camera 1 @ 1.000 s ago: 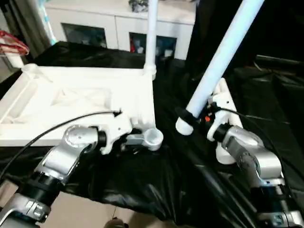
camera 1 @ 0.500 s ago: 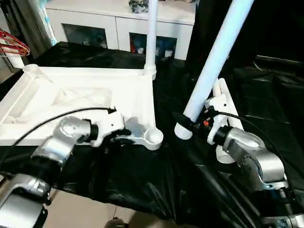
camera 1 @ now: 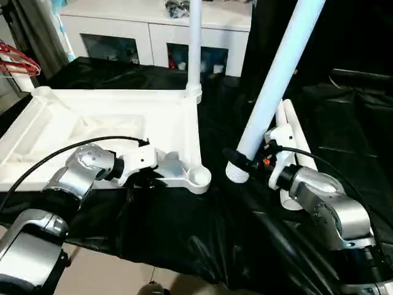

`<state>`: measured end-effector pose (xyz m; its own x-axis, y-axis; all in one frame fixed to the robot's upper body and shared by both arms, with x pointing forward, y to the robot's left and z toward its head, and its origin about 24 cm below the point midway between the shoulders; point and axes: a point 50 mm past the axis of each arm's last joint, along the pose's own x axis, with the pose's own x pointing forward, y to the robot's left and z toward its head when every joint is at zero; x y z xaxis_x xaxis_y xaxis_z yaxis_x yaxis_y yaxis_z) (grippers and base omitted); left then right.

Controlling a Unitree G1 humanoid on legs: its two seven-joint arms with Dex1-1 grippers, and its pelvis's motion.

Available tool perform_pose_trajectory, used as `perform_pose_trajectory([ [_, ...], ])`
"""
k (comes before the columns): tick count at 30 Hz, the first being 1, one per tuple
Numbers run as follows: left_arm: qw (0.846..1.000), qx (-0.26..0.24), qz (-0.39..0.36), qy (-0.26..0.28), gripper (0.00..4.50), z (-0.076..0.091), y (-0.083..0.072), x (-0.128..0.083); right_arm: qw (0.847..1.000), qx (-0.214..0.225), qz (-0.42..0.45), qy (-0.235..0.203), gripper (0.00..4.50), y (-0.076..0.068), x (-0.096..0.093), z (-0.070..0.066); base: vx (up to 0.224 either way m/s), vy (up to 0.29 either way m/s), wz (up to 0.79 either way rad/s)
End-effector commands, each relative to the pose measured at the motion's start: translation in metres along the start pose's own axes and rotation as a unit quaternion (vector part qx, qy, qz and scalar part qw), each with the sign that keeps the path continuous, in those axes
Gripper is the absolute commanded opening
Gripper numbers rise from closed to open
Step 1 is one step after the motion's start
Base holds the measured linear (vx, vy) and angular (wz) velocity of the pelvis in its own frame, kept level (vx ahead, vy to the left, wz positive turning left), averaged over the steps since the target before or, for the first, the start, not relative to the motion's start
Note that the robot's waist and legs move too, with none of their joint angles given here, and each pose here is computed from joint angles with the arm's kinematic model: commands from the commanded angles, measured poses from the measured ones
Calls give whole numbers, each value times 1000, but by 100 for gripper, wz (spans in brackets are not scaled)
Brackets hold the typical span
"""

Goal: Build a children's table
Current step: Insert table leg to table base

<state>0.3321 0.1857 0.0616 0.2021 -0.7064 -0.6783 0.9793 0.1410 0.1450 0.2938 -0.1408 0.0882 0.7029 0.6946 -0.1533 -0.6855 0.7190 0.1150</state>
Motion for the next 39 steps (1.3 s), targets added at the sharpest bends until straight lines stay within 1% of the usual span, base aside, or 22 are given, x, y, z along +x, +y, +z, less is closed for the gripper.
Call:
perform_pose_trajectory([
  [1,1000,-5,6,-4,5,1,4,-4,1000,-13,3,-6,190,0,-2,7,0,0,0],
  [4,1000,-8,-2,-11,3,2,3,-2,1000,-14,4,-4,190,1,-3,6,0,0,0],
  [6,1000,-14,-8,-23,0,3,3,-1,1000,-15,7,-3,190,1,-3,6,0,0,0],
  [7,999,-19,-14,-45,0,8,1,3,1000,-15,8,-3,190,2,-3,7,0,0,0],
  [8,999,-19,-14,-45,0,8,1,3,1000,-15,8,-3,190,2,-3,7,0,0,0],
  [11,995,-14,-21,-92,0,22,-8,21,1000,-15,6,-7,190,1,0,9,0,0,0],
  [12,995,-12,-22,-97,0,24,-10,24,1000,-15,6,-8,190,1,1,9,0,0,0],
  [13,993,-7,-26,-119,0,30,-16,33,1000,-14,7,-10,190,2,3,10,0,0,0],
  [15,991,-1,-31,-133,0,34,-21,42,1000,-14,11,-10,190,3,5,10,0,0,0],
  [17,991,12,-32,-130,0,35,-27,49,1000,-16,14,-8,190,3,6,10,0,0,0],
  [19,992,17,-26,-125,0,33,-29,52,1000,-17,15,-6,190,3,5,9,0,0,0],
  [20,993,21,-11,-116,45,31,-28,53,1000,-17,16,-6,190,3,4,9,0,0,0],
  [21,993,21,-11,-116,57,31,-28,53,1000,-17,16,-6,190,3,4,9,0,0,0],
  [22,994,13,-1,-106,57,27,-27,51,1000,-16,15,-6,190,2,3,9,0,0,0],
  [24,994,14,10,-104,63,25,-26,49,1000,-15,15,-6,190,2,4,9,0,0,0],
  [26,995,14,20,-101,93,23,-25,46,1000,-15,15,-6,190,2,4,8,0,0,0],
  [27,995,18,26,-93,100,21,-25,44,1000,-14,15,-6,190,3,5,8,0,0,0],
  [30,996,24,25,-77,101,15,-24,39,1000,-12,17,-8,190,4,6,8,0,0,0],
  [32,998,21,11,-65,101,11,-26,37,1000,-11,17,-10,190,5,8,8,0,0,0],
  [34,998,13,0,-63,66,9,-27,36,1000,-10,18,-12,190,6,9,9,0,0,0],
  [37,998,11,-5,-57,60,7,-28,35,1000,-9,18,-13,190,6,10,9,0,0,0],
  [39,998,7,-6,-56,35,6,-29,35,1000,-9,19,-13,190,6,11,9,0,0,0],
])
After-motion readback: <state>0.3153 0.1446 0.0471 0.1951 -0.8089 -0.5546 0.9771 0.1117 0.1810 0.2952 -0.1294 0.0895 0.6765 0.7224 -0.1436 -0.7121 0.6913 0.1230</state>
